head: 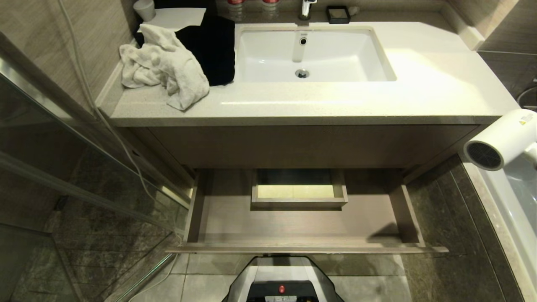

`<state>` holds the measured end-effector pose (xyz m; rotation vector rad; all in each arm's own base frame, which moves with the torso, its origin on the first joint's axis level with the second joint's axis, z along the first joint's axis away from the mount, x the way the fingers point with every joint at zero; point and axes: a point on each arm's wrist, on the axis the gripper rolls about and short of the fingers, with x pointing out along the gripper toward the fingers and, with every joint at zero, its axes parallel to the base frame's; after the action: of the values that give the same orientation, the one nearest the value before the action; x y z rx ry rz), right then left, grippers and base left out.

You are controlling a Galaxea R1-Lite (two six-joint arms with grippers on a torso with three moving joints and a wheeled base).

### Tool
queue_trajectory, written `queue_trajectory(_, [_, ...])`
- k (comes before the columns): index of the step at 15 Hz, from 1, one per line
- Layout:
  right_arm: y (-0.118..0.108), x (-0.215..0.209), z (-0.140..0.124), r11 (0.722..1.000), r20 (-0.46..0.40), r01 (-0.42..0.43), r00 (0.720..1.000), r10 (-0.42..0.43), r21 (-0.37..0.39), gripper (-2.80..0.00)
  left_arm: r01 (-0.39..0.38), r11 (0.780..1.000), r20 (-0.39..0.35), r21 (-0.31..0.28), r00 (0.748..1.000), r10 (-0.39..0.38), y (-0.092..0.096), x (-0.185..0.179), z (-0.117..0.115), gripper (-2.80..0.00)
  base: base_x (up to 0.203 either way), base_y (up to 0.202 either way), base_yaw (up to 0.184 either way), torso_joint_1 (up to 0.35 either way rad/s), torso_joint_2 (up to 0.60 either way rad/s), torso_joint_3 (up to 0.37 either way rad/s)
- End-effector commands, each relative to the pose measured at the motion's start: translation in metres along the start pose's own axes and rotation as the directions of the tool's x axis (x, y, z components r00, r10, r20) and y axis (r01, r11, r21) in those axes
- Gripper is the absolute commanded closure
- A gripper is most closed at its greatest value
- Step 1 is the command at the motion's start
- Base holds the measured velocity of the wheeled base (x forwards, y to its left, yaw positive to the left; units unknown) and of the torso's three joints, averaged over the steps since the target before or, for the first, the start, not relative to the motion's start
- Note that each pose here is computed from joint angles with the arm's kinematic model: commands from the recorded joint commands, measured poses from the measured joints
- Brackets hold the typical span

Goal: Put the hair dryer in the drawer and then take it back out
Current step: Put it into the drawer

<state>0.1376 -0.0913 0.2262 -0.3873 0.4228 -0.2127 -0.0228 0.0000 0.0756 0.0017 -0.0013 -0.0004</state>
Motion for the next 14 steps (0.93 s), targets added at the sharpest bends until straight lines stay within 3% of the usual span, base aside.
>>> queue_trajectory(1, [0.003, -0.002, -0.002, 1.000, 0.001, -0.006, 1.000, 0.006, -0.002, 0.00, 0.000, 1.000, 0.002, 0.000, 1.000, 0.000, 0.000, 0.000, 0.000, 0.00, 0.000, 0.000, 0.000, -0.154, 0.28, 0.122])
queue_trajectory(14, [0.017, -0.012, -0.009, 0.999, 0.009, -0.036, 0.999, 0.036, 0.007, 0.00, 0.000, 1.000, 0.000, 0.000, 1.000, 0.000, 0.000, 0.000, 0.000, 0.00, 0.000, 0.000, 0.000, -0.178, 0.32, 0.137])
